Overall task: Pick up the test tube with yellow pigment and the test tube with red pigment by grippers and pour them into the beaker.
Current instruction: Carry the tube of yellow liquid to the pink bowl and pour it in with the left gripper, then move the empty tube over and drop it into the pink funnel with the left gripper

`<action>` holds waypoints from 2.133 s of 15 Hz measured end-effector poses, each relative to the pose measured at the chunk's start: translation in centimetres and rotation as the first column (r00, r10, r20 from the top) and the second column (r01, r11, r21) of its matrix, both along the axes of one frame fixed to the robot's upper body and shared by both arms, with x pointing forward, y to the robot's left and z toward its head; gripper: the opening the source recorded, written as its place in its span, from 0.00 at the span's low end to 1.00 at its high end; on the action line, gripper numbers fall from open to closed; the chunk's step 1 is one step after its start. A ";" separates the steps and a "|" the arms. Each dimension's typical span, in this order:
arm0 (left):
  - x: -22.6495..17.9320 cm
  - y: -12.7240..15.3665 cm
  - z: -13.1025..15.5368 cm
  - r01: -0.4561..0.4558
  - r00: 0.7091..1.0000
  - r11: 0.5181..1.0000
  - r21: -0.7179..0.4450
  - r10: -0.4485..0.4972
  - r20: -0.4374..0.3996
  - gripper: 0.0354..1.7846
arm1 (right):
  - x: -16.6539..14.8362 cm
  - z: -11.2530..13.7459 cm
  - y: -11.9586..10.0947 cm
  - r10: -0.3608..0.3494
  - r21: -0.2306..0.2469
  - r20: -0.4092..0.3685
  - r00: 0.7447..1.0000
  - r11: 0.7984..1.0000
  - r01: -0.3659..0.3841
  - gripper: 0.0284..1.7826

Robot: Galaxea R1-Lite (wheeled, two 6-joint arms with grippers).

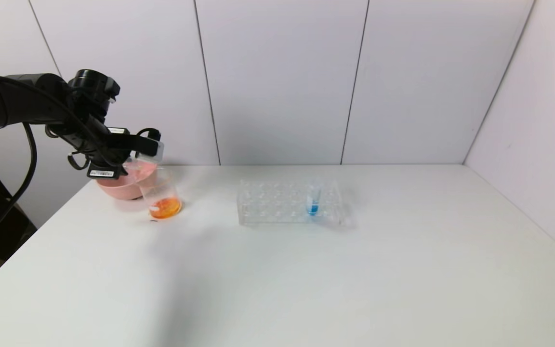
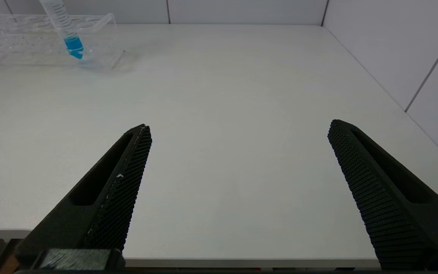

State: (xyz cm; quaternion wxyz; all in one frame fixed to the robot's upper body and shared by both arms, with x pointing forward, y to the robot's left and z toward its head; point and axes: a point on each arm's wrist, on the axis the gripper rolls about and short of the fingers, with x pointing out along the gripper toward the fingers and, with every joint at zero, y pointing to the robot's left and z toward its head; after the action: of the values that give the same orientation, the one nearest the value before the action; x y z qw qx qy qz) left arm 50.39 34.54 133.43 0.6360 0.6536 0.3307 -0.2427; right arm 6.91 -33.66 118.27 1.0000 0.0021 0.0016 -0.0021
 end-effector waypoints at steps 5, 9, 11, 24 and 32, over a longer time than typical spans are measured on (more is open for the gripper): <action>0.0 -0.3 0.0 -0.008 1.000 1.000 0.020 0.008 -0.002 0.25 | 0.0 0.0 0.0 0.000 0.000 0.000 1.000 1.000 0.000 0.95; -0.1 -0.7 0.0 -0.028 1.000 0.997 0.066 0.029 -0.010 0.25 | 0.0 0.0 0.0 0.000 0.000 0.000 1.000 1.000 0.000 0.95; -0.1 -0.9 0.1 -0.006 1.000 0.995 0.099 0.006 -0.007 0.25 | 0.0 0.0 0.0 0.000 0.000 0.000 1.000 1.000 0.000 0.95; -0.2 -1.3 0.2 -0.014 1.000 0.991 0.131 0.015 -0.010 0.25 | 0.0 0.0 0.0 0.000 0.000 0.000 1.000 1.000 0.000 0.95; -0.3 -1.2 1.0 -0.100 0.992 0.994 -0.050 0.104 0.066 0.25 | 0.0 0.0 0.0 0.000 0.000 0.000 1.000 1.000 0.000 0.95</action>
State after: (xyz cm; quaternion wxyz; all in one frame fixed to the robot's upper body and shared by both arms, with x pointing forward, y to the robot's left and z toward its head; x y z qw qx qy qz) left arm 50.11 33.35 134.43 0.6735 0.6290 0.3359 -0.1948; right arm 6.91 -33.66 118.27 1.0000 0.0021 0.0016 -0.0023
